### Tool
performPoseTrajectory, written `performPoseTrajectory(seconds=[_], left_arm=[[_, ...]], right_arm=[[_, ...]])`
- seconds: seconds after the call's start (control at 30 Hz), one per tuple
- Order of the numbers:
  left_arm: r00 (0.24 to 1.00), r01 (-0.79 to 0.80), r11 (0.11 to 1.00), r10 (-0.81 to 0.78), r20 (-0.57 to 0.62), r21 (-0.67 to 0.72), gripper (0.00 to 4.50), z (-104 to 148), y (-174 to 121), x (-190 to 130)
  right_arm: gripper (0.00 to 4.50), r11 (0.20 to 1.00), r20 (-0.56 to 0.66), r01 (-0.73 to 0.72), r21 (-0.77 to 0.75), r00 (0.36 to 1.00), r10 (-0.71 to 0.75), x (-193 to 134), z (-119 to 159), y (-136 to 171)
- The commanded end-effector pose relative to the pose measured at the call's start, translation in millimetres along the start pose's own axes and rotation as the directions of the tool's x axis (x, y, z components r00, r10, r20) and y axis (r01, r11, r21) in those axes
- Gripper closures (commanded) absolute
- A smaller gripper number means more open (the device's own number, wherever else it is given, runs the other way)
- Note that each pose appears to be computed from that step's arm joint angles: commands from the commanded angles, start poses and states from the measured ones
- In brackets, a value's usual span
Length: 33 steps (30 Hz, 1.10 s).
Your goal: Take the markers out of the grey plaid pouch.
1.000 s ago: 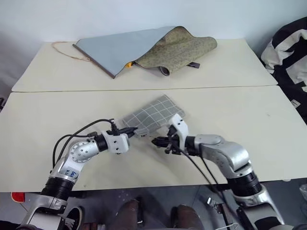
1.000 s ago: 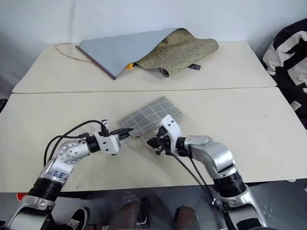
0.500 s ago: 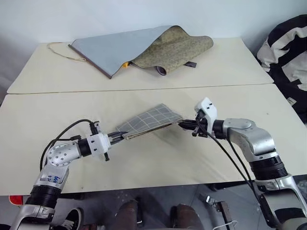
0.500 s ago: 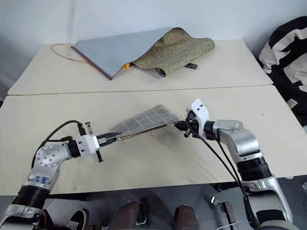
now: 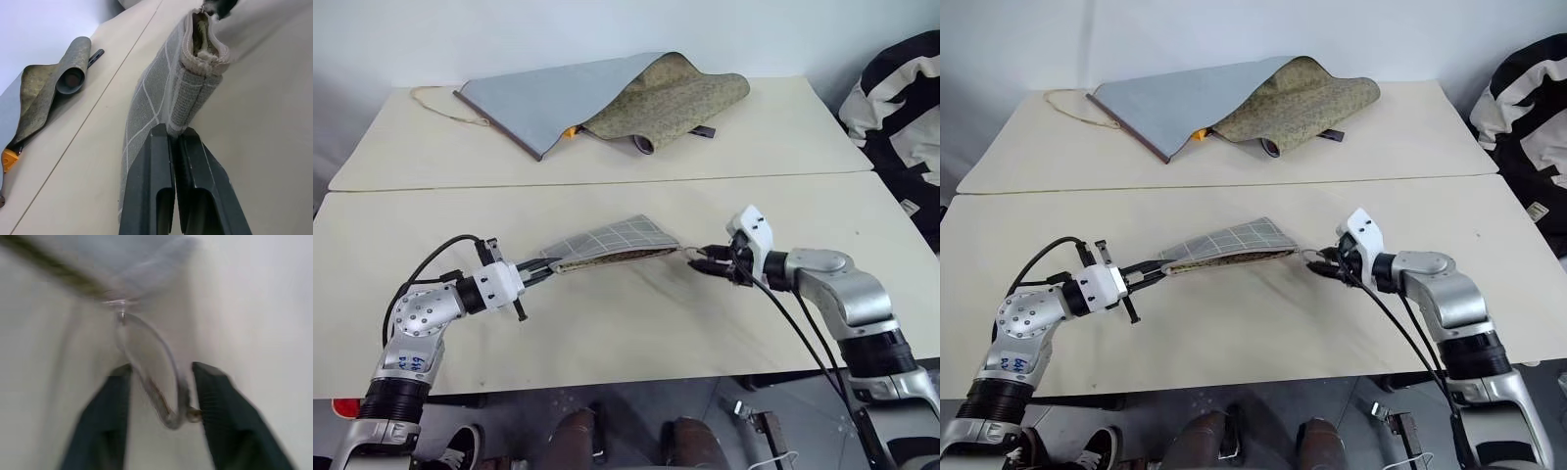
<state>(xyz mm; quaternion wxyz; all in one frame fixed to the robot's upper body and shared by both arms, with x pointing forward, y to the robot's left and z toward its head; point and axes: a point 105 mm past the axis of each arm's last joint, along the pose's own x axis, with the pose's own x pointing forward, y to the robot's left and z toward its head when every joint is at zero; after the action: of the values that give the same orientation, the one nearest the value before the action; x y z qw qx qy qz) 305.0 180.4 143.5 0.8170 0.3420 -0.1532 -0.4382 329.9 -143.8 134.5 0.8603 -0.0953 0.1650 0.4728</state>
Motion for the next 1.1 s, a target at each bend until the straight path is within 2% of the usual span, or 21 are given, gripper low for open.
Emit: performPoseTrajectory(seconds=[0.03, 0.2, 0.27, 0.37, 0.4, 0.53, 0.57, 0.73, 0.83, 0.93, 1.03, 1.1], left_arm=[[1.0, -0.008, 1.0, 0.007, 0.021, 0.015, 4.5, 7, 2, 1], [1.0, -0.004, 1.0, 0.004, 0.028, 0.01, 4.5, 8, 2, 4], [0.999, -0.003, 1.0, 0.003, 0.035, 0.005, 4.5, 9, 2, 5], [0.999, -0.001, 1.0, 0.001, 0.041, -0.003, 4.5, 8, 2, 8], [0.999, -0.003, 1.0, 0.003, 0.044, -0.005, 4.5, 8, 2, 9], [0.998, -0.009, 1.0, 0.01, 0.063, -0.011, 4.5, 12, 4, 16], [0.998, -0.005, 1.0, 0.005, 0.067, -0.009, 4.5, 13, 3, 17], [0.997, 0.0, 1.0, 0.001, 0.071, -0.01, 4.5, 14, 1, 19], [0.997, 0.011, 1.0, -0.01, 0.082, -0.005, 4.5, 18, -1, 21], [0.994, 0.026, 1.0, -0.025, 0.108, -0.012, 4.5, 25, -4, 28], [0.99, 0.053, 0.998, -0.047, 0.131, -0.041, 4.5, 30, -10, 37], [0.988, 0.061, 0.997, -0.053, 0.143, -0.053, 4.5, 34, -12, 42]], right_arm=[[2.13, 0.999, 0.071, 0.008, -0.048, 0.997, -0.005, -20, 21, 1], [2.13, 0.985, 0.181, 0.109, -0.135, 0.98, -0.083, -29, 48, -7], [2.13, 0.981, 0.244, 0.101, -0.164, 0.968, -0.059, -24, 62, 1], [2.66, 0.98, 0.296, -0.017, -0.198, 0.952, 0.077, -2, 68, 38], [3.0, 0.977, 0.304, -0.03, -0.213, 0.948, 0.095, 3, 68, 45], [4.36, 0.965, 0.313, -0.01, -0.263, 0.945, 0.095, 29, 65, 61], [4.47, 0.963, 0.307, 0.008, -0.27, 0.948, 0.078, 35, 63, 60], [4.47, 0.943, 0.259, 0.07, -0.325, 0.966, 0.018, 49, 49, 48], [4.47, 0.937, 0.248, 0.11, -0.333, 0.968, -0.025, 51, 48, 39], [4.47, 0.897, 0.247, 0.162, -0.412, 0.967, -0.061, 57, 52, 38], [4.47, 0.75, 0.26, 0.226, -0.622, 0.963, -0.074, 68, 62, 45], [4.47, 0.675, 0.251, 0.235, -0.7, 0.965, -0.076, 74, 61, 50]])
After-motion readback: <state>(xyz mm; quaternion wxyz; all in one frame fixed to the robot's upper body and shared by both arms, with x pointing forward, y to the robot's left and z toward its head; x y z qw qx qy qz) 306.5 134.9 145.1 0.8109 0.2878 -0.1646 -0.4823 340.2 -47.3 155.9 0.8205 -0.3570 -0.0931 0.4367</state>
